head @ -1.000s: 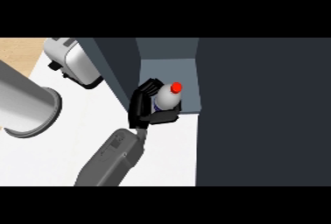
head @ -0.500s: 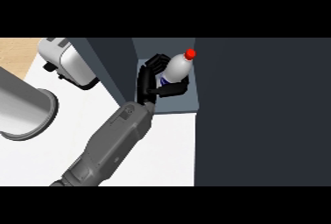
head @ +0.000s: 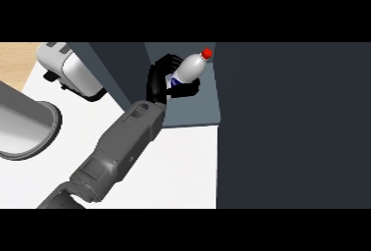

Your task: Pick up the bottled water, place it into the cabinet and close the cabinet

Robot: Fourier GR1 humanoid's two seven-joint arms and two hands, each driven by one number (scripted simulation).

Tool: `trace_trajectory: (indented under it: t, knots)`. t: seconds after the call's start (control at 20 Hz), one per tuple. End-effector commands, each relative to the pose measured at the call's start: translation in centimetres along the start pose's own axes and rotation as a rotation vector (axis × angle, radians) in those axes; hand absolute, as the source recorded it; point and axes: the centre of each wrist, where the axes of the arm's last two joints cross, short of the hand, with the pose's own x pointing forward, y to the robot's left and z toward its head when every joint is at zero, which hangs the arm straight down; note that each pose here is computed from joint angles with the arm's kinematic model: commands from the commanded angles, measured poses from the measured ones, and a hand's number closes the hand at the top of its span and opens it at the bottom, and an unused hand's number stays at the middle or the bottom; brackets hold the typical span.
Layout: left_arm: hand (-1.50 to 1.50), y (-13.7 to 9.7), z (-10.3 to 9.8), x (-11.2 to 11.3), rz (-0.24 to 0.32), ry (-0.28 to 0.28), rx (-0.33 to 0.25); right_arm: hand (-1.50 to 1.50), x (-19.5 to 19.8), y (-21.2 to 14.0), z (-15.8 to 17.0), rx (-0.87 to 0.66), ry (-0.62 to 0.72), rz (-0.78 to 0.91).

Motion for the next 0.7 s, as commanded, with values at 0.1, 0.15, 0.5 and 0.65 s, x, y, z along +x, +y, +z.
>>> trace_trajectory:
  t: [0.1, 0.15, 0.5, 0.65]
  knots:
    - [1.50, 0.9, -1.5, 0.3, -0.016, 0.045, 0.125, -1.50, 0.8, -0.9, -0.2, -0.007, -0.035, -0.053]
    - [1.50, 1.8, -1.4, -0.5, 0.008, 0.057, 0.146, -1.50, 0.4, -0.6, 0.2, -0.001, -0.048, -0.062]
    - [-1.50, 2.1, -2.0, -0.4, -0.143, -0.014, 0.168, -1.50, 0.7, 0.0, 0.2, 0.014, -0.053, -0.069]
    - [-1.50, 3.1, -1.8, -1.5, -0.179, -0.057, 0.186, -1.50, -0.1, -0.6, 0.3, 0.019, -0.059, -0.071]
